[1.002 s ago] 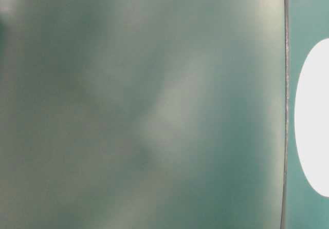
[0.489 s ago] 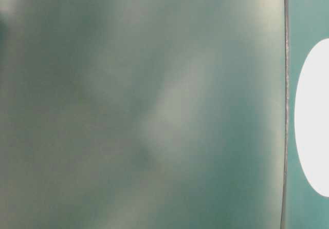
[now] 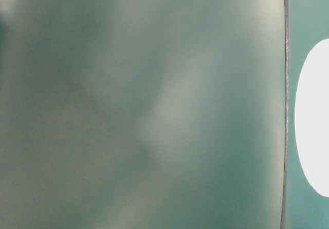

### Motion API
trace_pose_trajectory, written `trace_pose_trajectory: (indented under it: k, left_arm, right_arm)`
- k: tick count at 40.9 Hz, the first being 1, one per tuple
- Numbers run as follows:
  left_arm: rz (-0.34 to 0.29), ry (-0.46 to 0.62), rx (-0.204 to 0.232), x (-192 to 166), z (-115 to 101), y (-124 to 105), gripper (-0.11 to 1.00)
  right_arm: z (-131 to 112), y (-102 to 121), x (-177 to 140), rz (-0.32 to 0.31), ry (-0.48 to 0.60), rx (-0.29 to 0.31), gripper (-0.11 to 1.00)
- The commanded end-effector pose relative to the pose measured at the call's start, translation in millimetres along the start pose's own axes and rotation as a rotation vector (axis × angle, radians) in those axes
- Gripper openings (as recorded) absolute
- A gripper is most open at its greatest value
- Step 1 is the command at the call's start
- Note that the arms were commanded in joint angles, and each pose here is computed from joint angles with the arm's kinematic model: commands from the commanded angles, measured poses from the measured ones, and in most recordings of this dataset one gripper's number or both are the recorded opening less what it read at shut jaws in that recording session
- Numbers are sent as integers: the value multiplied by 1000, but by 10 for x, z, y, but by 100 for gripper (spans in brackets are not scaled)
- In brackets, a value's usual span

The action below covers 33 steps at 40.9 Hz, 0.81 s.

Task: Scoop the yellow hexagonal prism block from the bowl with a spoon using the right arm.
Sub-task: 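Lift the spoon out of the rest and carry it over the bowl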

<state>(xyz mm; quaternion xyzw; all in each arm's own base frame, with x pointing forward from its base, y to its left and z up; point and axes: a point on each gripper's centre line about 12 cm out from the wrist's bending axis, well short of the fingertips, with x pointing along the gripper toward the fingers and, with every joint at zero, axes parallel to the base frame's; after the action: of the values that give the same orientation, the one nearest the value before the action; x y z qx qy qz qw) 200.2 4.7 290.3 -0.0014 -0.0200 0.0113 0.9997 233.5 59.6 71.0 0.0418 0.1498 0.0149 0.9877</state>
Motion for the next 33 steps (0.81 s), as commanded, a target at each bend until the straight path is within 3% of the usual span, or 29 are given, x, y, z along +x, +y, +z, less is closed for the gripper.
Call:
trace_pose_trajectory:
  k: [1, 14, 22, 33]
  left_arm:
    - [1, -17, 2, 26, 71, 2, -1]
    - [1, -14, 2, 26, 68, 2, -1]
    - [1, -5, 0, 27, 57, 3, -1]
    - [0, -3, 6, 25, 50, 2, -1]
  right_arm:
    - [109, 21, 16, 5, -46, 14, 24]
    - [463, -2, -35, 3, -121, 75, 24]
    - [685, -25, -4, -5, -66, 107, 24]
    - [1132, -86, 103, -10, 36, 102, 24]
